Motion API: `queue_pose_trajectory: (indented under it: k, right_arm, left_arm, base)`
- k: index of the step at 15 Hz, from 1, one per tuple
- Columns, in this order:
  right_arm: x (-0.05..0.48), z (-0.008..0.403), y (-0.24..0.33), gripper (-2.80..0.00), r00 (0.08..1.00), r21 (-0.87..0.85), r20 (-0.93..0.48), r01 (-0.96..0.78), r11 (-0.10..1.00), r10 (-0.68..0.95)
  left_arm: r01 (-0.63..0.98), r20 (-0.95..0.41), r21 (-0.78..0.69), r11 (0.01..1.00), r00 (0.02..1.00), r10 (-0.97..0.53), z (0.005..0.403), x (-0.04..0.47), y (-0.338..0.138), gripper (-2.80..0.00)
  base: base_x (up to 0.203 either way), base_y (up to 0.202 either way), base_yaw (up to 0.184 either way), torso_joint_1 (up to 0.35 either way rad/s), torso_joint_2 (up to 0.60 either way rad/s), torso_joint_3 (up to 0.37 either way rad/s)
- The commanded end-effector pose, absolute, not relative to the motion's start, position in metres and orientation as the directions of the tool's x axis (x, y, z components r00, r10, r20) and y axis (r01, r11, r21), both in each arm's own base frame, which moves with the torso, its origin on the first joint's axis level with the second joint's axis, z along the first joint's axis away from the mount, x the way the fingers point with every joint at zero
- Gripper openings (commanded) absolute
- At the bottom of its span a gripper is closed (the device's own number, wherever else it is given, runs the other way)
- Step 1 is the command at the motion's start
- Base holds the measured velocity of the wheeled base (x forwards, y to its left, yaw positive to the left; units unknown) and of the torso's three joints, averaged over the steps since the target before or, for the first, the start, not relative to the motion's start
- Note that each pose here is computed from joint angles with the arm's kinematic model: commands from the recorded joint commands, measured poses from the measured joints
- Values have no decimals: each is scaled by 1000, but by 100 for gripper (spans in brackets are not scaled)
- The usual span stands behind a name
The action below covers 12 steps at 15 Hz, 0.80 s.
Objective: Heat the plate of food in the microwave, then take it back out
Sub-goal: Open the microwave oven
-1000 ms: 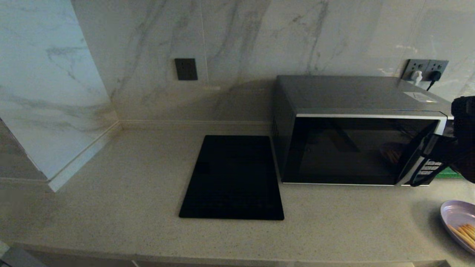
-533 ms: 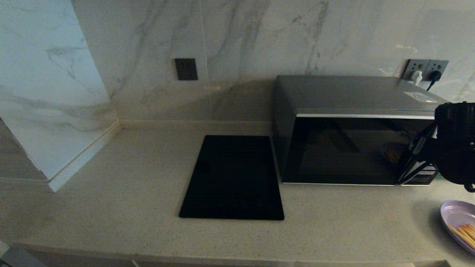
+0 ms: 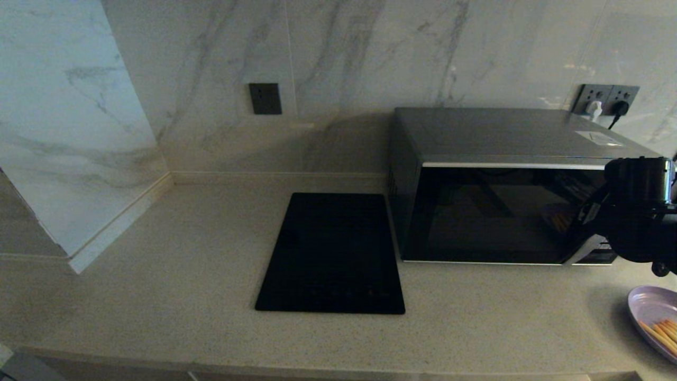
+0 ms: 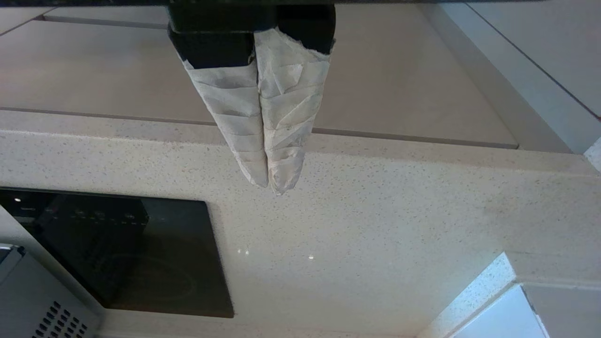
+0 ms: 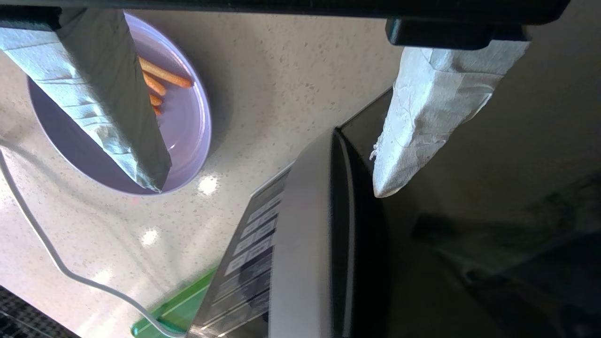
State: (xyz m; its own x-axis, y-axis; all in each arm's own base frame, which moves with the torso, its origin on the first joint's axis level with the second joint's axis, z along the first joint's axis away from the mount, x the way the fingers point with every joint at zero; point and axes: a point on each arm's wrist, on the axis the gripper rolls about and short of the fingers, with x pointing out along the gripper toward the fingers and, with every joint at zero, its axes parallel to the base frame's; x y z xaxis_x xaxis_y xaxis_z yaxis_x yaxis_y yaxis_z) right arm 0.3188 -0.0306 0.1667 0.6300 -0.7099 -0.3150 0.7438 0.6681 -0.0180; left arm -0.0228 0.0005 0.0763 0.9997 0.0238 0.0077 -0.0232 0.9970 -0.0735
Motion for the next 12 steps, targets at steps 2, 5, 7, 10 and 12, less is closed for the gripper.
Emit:
queue_pose_trajectory:
  k: [2, 5, 7, 10, 12]
  right_arm:
    - [325, 163, -40, 0, 617, -2, -298, 763, 647, -728]
    - [330, 160, -42, 0, 619, -5, -285, 762, 647, -732]
    - [333, 157, -43, 0, 618, -7, -282, 764, 646, -734]
    - [333, 155, -51, 0, 598, -13, -286, 779, 627, -749]
    - [332, 155, -57, 0, 585, -19, -287, 788, 615, -759]
  left_arm:
    - [-24, 8, -74, 997, 1000, 25, 76, -23, 0, -280]
    - [-24, 6, -74, 997, 1000, 25, 76, -23, 0, -280]
    - [-24, 7, -74, 997, 1000, 25, 76, -23, 0, -280]
    - [-24, 8, -74, 997, 1000, 25, 76, -23, 0, -280]
    - [-24, 8, -74, 997, 1000, 25, 76, -23, 0, -280]
  base:
    - [0, 0, 0, 0, 0, 0]
    - [0, 0, 0, 0, 0, 0]
    - [0, 0, 0, 0, 0, 0]
    - [0, 0, 0, 0, 0, 0]
    - [0, 0, 0, 0, 0, 0]
